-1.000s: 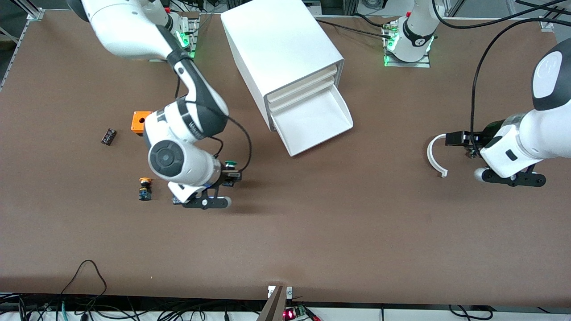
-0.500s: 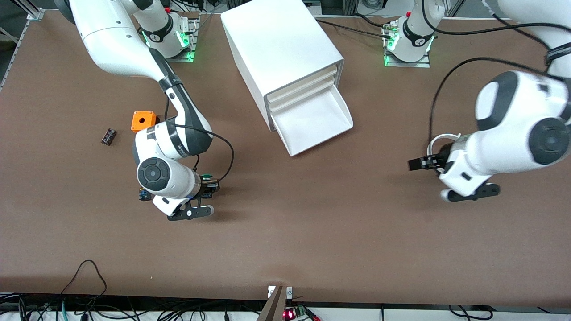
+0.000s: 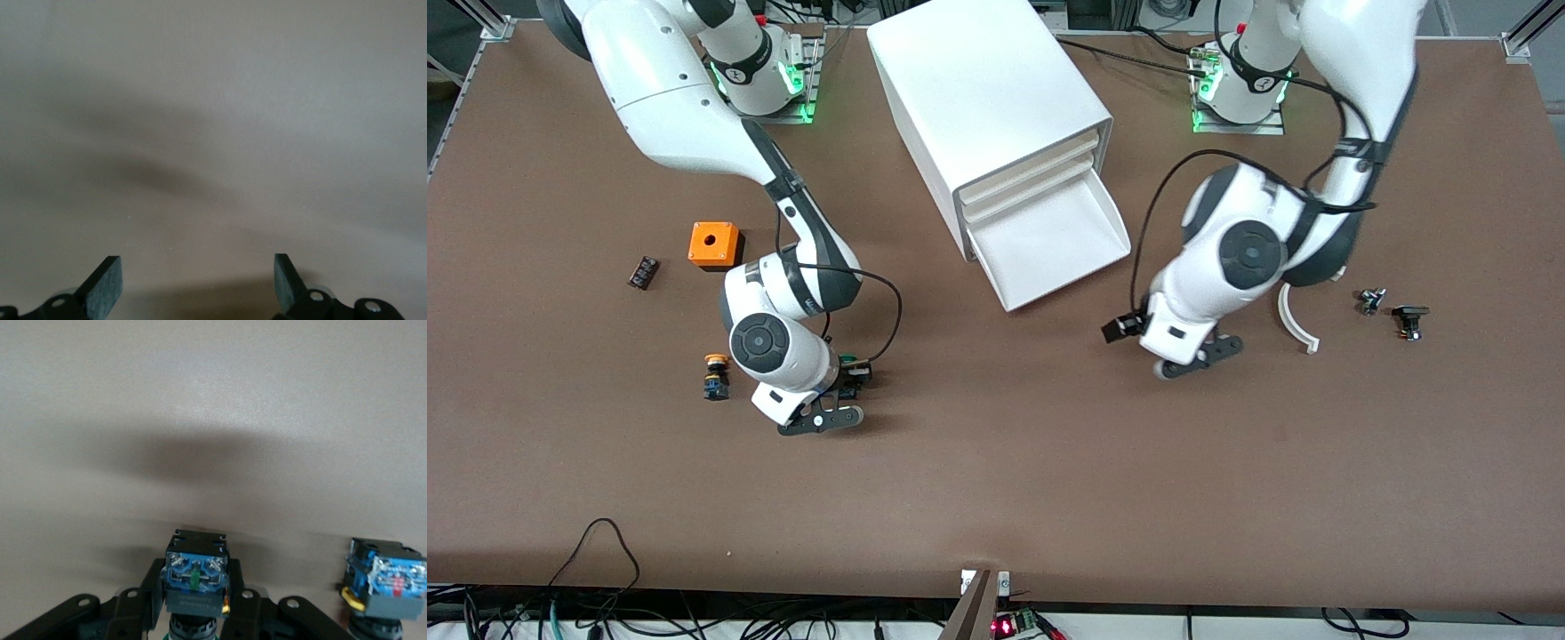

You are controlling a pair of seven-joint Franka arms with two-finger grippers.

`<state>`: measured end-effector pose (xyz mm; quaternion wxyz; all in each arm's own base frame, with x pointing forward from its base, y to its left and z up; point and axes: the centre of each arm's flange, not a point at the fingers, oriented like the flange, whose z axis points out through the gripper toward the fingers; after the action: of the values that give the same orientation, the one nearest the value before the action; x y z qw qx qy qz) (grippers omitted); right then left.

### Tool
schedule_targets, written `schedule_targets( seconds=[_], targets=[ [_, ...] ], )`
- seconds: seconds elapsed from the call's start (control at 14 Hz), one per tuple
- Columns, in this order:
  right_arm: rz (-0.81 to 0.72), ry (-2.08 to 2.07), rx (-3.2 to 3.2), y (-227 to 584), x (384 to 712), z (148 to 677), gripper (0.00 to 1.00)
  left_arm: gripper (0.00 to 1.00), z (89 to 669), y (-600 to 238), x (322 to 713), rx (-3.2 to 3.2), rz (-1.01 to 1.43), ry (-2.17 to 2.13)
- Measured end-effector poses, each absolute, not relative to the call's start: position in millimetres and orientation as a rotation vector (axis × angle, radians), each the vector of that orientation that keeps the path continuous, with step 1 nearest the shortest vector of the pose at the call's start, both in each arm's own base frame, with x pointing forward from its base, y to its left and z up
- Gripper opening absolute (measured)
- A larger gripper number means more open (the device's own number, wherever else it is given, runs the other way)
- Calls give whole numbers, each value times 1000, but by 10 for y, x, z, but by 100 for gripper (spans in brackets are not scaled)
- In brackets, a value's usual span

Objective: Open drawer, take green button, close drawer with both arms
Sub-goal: 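Lower the green button to the table while the left gripper reaches the drawer, then push the drawer shut with the left gripper while the right gripper releases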

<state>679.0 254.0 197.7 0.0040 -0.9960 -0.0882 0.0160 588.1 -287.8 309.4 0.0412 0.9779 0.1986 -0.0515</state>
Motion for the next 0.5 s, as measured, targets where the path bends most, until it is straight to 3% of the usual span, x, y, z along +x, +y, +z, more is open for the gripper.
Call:
schedule_targets(
  seconds=[0.21, 0.29, 0.5],
  targets=[
    [39, -274, -3119, 2517, 6804, 1925, 41, 100, 2778, -3083, 5627, 3025, -91, 665],
    [39, -273, -3119, 2510, 6807, 1922, 45, 100, 2693, -3138, 5566, 3036, -54, 679],
    [12, -239, -3118, 2373, 6885, 1961, 75, 100, 2452, -3324, 5332, 3049, -48, 696]
  ],
)
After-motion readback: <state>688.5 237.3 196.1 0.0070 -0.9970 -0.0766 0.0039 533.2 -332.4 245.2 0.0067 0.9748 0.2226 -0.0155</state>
